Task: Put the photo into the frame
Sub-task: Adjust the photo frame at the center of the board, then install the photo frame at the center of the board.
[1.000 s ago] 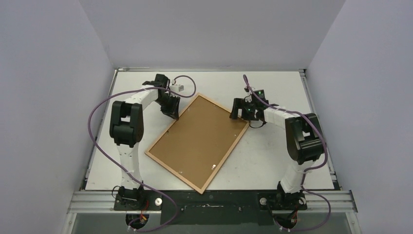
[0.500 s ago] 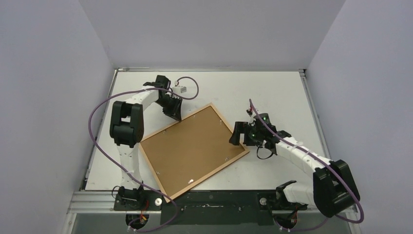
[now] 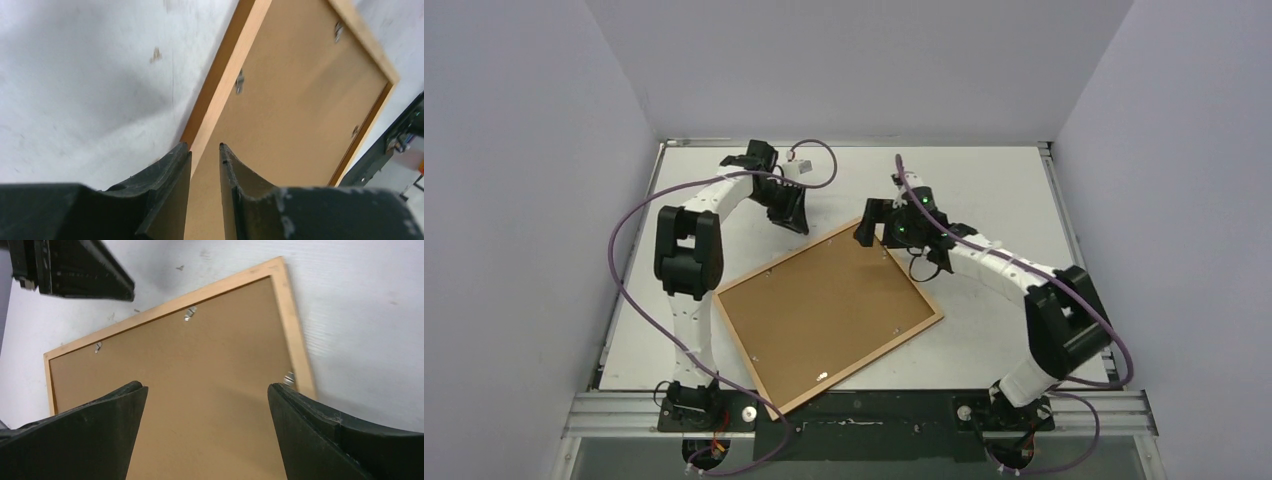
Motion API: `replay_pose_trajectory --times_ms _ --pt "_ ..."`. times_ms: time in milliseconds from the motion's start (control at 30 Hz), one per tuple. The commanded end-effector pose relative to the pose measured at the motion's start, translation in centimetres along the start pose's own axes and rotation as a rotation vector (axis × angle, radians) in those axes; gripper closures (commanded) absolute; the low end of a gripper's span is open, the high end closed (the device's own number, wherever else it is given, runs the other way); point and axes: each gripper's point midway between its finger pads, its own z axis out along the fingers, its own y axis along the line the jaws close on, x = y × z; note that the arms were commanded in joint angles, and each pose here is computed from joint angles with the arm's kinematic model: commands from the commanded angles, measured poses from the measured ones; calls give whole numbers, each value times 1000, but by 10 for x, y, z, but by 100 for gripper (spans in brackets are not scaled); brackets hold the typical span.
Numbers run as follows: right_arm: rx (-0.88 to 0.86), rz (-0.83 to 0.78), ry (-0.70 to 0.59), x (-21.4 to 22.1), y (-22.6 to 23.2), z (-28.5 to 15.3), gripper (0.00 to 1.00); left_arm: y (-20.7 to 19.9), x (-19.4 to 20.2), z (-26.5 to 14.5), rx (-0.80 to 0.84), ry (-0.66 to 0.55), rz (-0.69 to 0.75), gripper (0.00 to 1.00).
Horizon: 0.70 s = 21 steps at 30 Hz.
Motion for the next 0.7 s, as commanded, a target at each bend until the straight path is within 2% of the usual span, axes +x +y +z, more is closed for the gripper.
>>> replay_pose_trajectory --times_ms 0,267,467,667 --pt "-159 8 -85 -27 55 36 4 -12 -35 3 70 -55 -34 74" --pt "-280 53 -71 -17 79 80 2 -7 -47 28 100 -28 -68 79" --pt "-313 39 -29 -2 85 103 2 -7 -42 33 102 4 -57 87" --pt "-330 27 0 9 94 118 2 -7 -34 36 107 18 -55 90"
